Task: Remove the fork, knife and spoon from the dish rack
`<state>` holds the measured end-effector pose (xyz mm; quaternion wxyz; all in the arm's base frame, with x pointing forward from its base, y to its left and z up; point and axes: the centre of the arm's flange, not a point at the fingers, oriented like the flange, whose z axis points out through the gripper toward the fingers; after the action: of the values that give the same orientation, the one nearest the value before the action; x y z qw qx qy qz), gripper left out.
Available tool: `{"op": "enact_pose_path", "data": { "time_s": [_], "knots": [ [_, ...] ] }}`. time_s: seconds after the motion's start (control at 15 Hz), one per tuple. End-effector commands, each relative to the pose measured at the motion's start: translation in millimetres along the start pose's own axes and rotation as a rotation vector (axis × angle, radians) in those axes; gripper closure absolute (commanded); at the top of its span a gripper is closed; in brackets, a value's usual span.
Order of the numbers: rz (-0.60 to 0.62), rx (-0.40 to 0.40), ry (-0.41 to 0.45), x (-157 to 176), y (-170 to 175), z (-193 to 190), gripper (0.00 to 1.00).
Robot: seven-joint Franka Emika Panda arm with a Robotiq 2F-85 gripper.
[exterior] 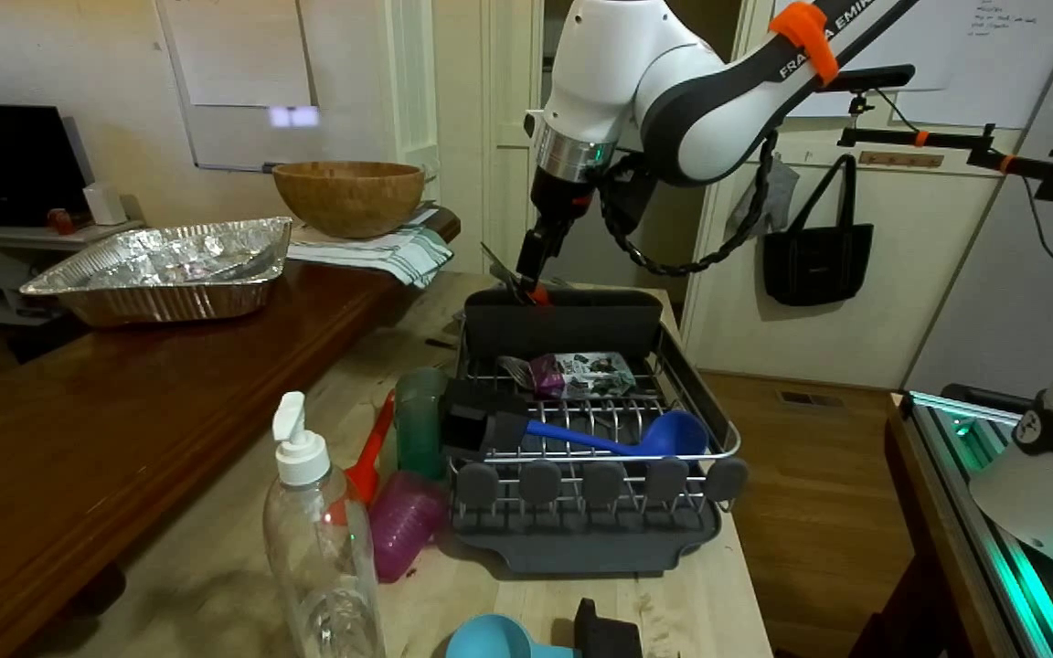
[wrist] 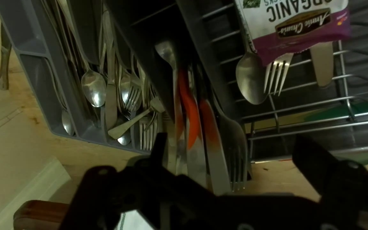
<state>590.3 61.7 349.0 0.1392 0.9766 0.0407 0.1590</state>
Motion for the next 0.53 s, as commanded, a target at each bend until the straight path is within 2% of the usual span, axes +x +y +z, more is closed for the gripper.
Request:
{"op": "enact_pose_path", "data": {
  "time_s": [0.0,0.27,0.47],
  "knots": [
    [0.003,0.014,0.043,3,-4,7,0.0],
    [0.01,0.02,0.085,12,-8,18,0.0],
    [0.022,0.004,0.083,16,-7,31,0.0]
  ]
}}
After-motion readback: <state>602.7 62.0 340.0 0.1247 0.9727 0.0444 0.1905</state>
